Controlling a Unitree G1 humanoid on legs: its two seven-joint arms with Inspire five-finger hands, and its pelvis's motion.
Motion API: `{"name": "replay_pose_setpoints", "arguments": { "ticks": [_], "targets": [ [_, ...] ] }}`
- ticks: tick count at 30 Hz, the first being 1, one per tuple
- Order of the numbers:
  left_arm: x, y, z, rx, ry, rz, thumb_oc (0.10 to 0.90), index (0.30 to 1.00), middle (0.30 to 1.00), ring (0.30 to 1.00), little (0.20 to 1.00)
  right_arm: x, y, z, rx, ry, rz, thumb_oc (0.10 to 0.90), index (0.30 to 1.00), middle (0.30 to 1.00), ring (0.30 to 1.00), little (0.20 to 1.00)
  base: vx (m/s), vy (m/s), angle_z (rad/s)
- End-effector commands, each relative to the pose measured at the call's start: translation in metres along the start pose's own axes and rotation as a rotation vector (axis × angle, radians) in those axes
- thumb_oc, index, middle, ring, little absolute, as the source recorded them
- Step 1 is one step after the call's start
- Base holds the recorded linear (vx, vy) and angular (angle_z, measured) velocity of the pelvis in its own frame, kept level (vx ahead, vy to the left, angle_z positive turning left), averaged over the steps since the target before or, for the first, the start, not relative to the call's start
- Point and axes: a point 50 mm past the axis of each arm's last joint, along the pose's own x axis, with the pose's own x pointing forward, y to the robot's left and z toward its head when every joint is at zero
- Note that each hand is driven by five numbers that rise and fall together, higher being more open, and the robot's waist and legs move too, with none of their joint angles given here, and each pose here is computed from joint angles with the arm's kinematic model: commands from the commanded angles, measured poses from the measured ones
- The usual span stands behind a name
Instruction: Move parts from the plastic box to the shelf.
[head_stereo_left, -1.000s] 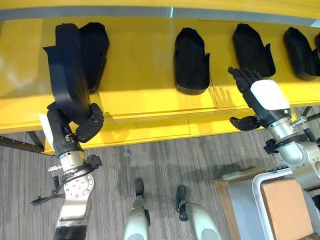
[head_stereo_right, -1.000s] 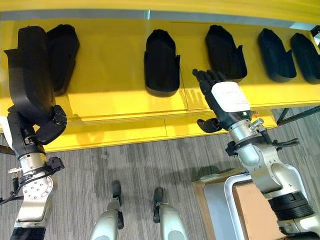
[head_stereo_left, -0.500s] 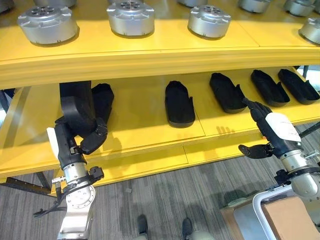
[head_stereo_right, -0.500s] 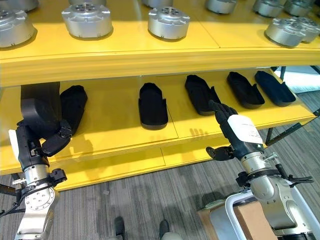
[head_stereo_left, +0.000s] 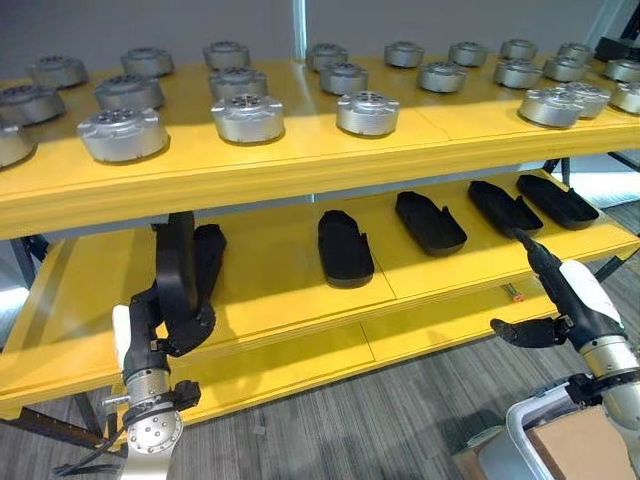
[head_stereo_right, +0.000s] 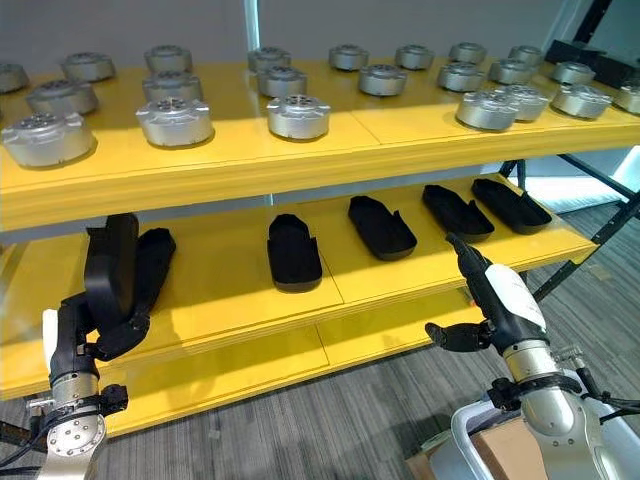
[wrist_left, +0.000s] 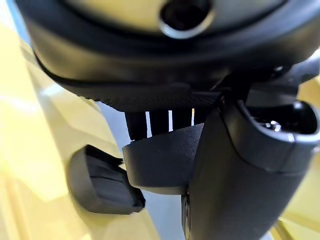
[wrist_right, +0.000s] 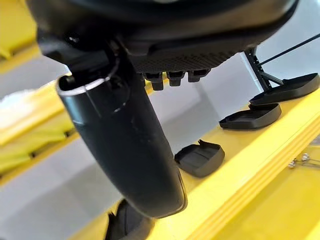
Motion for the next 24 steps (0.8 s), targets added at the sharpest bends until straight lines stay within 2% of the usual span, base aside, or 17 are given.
{"name": "replay_pose_setpoints", "arguments": {
  "ticks": [1, 12, 24],
  "targets": [
    [0.030, 0.009, 0.071, -0.071, -0.359, 0.089, 0.400, 0.300, 0.300, 0.300, 0.300, 0.018, -0.033, 0.026, 0.039, -0.164, -0.175, 0.900, 1.000, 1.000, 1.000, 1.000, 0.00, -0.009, -0.06],
    [0.036, 0.015, 0.047, 0.031, -0.254, 0.154, 0.400, 0.300, 0.300, 0.300, 0.300, -0.007, -0.019, 0.001, 0.133, -0.031, -0.191, 0.900, 1.000, 1.000, 1.000, 1.000, 0.00, -0.002, -0.02],
    [0.052, 0.030, 0.043, 0.113, -0.230, 0.232, 0.400, 0.300, 0.300, 0.300, 0.300, -0.019, -0.017, -0.011, 0.154, 0.033, -0.190, 0.900, 1.000, 1.000, 1.000, 1.000, 0.01, -0.002, -0.05]
  ]
}}
